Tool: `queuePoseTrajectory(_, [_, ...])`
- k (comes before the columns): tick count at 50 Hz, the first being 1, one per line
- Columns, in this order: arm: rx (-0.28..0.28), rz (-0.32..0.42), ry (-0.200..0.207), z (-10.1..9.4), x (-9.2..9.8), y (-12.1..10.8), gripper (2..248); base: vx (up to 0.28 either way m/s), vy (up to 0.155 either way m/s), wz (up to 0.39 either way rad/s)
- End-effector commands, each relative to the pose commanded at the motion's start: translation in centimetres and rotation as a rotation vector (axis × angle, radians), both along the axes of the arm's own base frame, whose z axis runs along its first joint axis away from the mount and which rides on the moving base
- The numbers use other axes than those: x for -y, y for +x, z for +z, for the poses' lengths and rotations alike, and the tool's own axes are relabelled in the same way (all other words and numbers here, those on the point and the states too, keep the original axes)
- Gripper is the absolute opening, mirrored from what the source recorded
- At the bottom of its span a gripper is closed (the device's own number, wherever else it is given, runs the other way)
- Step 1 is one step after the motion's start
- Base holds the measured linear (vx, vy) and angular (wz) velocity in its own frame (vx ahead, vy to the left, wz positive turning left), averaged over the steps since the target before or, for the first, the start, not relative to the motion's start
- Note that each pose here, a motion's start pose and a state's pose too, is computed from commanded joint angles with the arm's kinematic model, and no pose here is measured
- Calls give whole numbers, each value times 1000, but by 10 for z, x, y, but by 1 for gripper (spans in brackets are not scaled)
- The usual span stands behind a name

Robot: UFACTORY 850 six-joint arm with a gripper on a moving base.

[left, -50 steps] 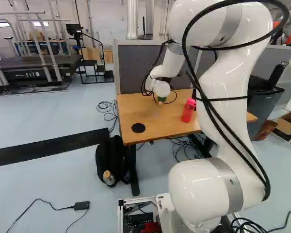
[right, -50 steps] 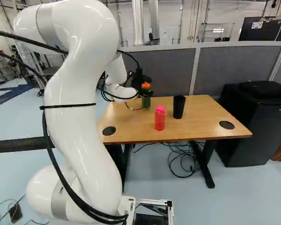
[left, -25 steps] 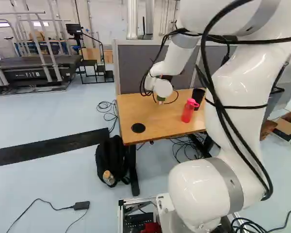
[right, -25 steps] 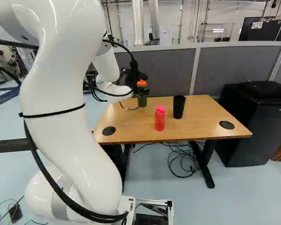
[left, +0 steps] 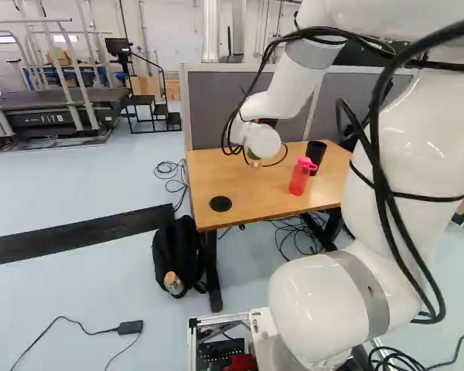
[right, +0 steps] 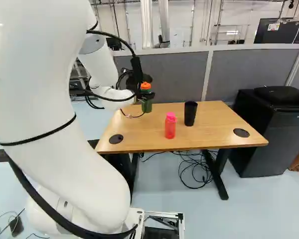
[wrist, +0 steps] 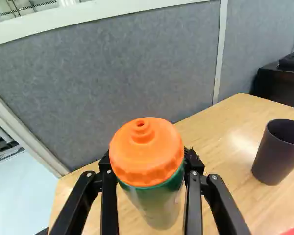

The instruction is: Pick up the green bottle from the table

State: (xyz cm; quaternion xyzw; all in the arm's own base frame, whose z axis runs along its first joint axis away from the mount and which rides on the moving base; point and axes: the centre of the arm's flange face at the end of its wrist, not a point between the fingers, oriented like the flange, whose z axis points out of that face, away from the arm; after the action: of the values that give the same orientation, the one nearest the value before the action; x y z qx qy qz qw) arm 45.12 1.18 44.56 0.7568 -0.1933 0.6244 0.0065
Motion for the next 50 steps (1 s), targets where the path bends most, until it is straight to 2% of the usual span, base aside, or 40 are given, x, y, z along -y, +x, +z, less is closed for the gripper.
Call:
queuePoseTrajectory(20, [49,36,5,20,-11,-45,68,0,0,0])
queuePoseTrajectory(50, [31,62,-22,10,-7,-57,68,0,0,0])
